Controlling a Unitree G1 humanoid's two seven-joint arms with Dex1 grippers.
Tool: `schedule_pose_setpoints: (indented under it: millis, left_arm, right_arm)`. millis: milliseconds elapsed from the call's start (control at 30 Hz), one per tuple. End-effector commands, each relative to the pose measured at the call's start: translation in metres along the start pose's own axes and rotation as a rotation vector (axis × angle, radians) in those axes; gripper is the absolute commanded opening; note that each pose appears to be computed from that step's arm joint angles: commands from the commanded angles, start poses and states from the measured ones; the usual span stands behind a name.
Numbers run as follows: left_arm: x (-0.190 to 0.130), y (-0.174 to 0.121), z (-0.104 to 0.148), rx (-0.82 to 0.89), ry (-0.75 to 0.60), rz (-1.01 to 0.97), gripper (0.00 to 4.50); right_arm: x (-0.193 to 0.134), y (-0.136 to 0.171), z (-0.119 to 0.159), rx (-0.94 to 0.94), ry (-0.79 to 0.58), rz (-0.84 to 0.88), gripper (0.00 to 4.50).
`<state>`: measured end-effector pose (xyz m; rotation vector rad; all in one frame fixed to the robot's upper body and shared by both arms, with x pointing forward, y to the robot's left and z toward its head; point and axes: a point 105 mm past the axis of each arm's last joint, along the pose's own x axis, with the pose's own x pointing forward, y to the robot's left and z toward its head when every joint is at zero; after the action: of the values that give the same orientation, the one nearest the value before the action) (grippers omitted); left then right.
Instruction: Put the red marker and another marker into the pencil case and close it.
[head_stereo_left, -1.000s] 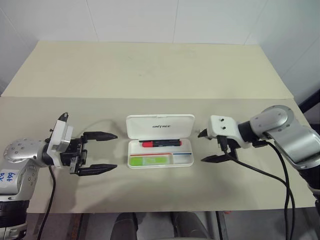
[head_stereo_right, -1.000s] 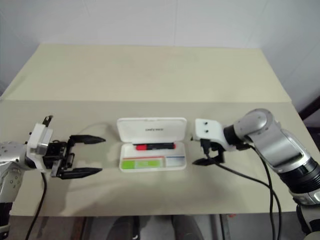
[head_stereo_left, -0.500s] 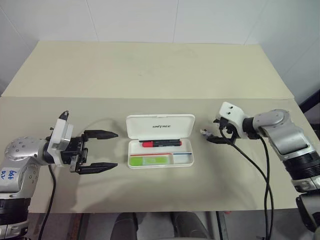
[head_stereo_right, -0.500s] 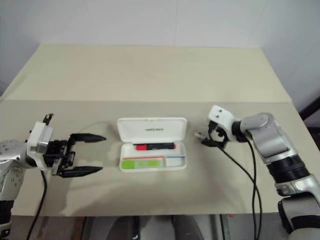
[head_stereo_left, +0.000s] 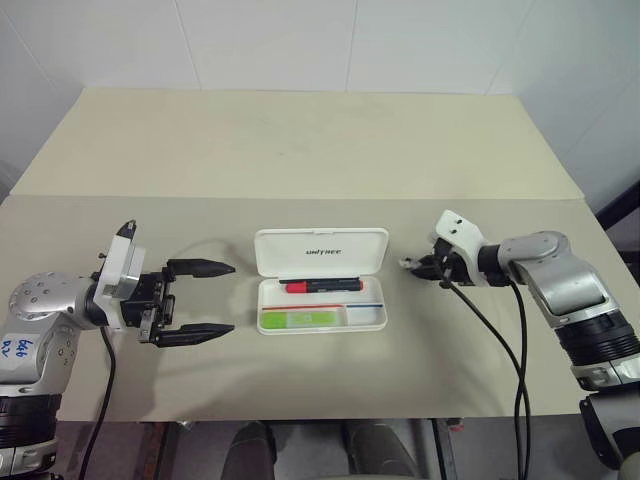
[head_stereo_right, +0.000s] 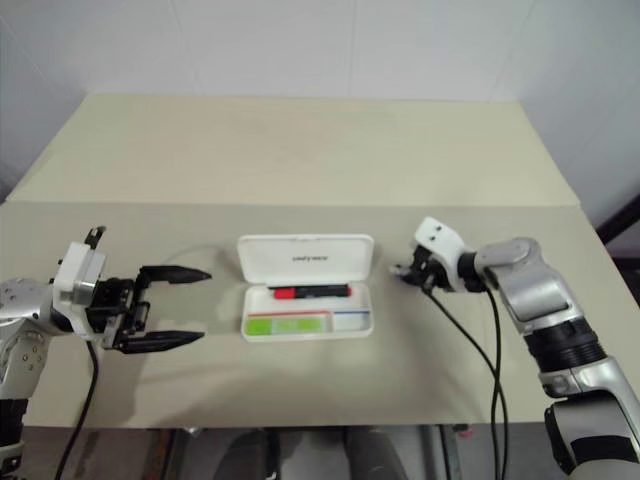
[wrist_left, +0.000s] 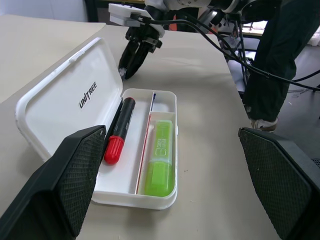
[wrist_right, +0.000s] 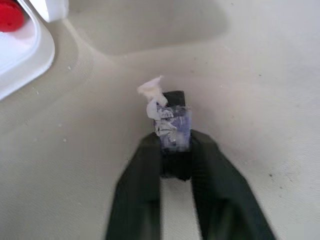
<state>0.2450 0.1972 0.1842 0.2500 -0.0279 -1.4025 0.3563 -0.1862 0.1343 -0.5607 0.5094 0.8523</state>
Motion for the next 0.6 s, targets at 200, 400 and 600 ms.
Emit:
schedule_pose_setpoints:
  millis: [200,400,600]
  left_arm:
    - [0.003,0.004,0.007,0.039,0.000,-0.010,4.50]
    - [0.002,0.007,0.007,0.039,-0.001,-0.018,4.50]
    - [0.002,0.008,0.006,0.043,-0.001,-0.024,4.50]
  right_arm:
    - [-0.035,-0.015,0.051,-0.219,-0.149,-0.099,0.34]
    - [-0.050,-0.005,0.097,-0.362,-0.293,-0.112,0.34]
    - [-0.063,0.008,0.131,-0.445,-0.397,-0.101,0.34]
